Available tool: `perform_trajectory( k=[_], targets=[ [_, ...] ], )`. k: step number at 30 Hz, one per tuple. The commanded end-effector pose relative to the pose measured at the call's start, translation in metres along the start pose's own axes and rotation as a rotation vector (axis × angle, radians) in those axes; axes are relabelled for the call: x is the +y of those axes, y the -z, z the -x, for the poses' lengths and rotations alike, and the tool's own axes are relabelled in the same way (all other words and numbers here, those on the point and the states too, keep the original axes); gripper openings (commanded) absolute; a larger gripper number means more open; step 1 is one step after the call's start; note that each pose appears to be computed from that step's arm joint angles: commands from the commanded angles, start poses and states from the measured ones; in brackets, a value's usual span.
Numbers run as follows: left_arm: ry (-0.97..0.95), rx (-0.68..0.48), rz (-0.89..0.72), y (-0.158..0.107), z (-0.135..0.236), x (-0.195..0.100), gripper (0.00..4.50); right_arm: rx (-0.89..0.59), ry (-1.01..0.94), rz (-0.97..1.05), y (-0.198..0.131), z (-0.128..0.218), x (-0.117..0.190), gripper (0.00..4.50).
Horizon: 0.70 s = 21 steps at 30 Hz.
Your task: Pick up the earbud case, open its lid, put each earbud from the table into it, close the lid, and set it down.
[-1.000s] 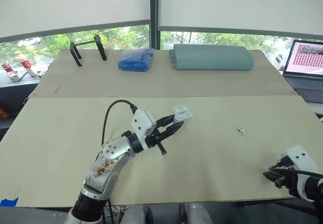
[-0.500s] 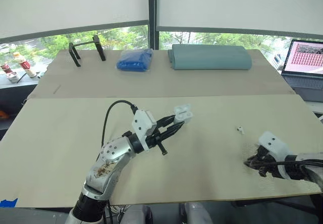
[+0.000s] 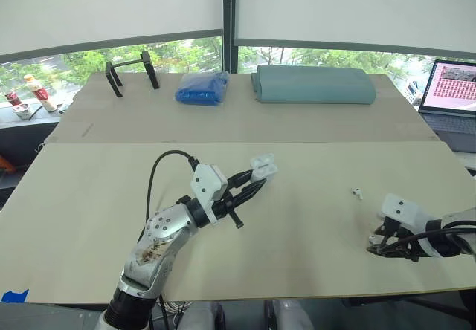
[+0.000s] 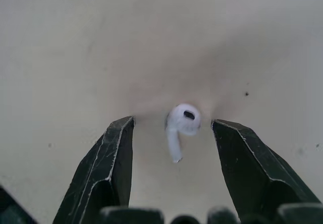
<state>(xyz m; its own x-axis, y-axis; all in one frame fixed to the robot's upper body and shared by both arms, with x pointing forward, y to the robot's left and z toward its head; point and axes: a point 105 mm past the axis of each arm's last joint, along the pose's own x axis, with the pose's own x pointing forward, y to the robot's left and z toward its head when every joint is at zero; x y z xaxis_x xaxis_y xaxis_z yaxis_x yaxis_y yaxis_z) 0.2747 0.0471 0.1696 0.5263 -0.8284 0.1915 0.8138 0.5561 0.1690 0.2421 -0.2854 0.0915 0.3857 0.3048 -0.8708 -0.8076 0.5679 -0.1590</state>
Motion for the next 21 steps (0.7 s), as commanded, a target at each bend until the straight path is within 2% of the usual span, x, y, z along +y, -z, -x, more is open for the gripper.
perform_trajectory(
  k=[1, 11, 21],
  targets=[
    [0.008, -0.065, -0.039, -0.016, -0.003, -0.006, 0.53, 0.032, -0.016, -0.046, 0.005, -0.002, 0.000, 2.74],
    [-0.004, -0.065, -0.040, -0.015, -0.004, -0.006, 0.53, 0.007, -0.006, -0.143, -0.014, -0.005, -0.007, 2.74],
    [-0.027, -0.067, -0.036, -0.013, -0.004, -0.008, 0.53, 0.037, -0.023, -0.109, -0.022, -0.005, -0.011, 2.74]
  ],
)
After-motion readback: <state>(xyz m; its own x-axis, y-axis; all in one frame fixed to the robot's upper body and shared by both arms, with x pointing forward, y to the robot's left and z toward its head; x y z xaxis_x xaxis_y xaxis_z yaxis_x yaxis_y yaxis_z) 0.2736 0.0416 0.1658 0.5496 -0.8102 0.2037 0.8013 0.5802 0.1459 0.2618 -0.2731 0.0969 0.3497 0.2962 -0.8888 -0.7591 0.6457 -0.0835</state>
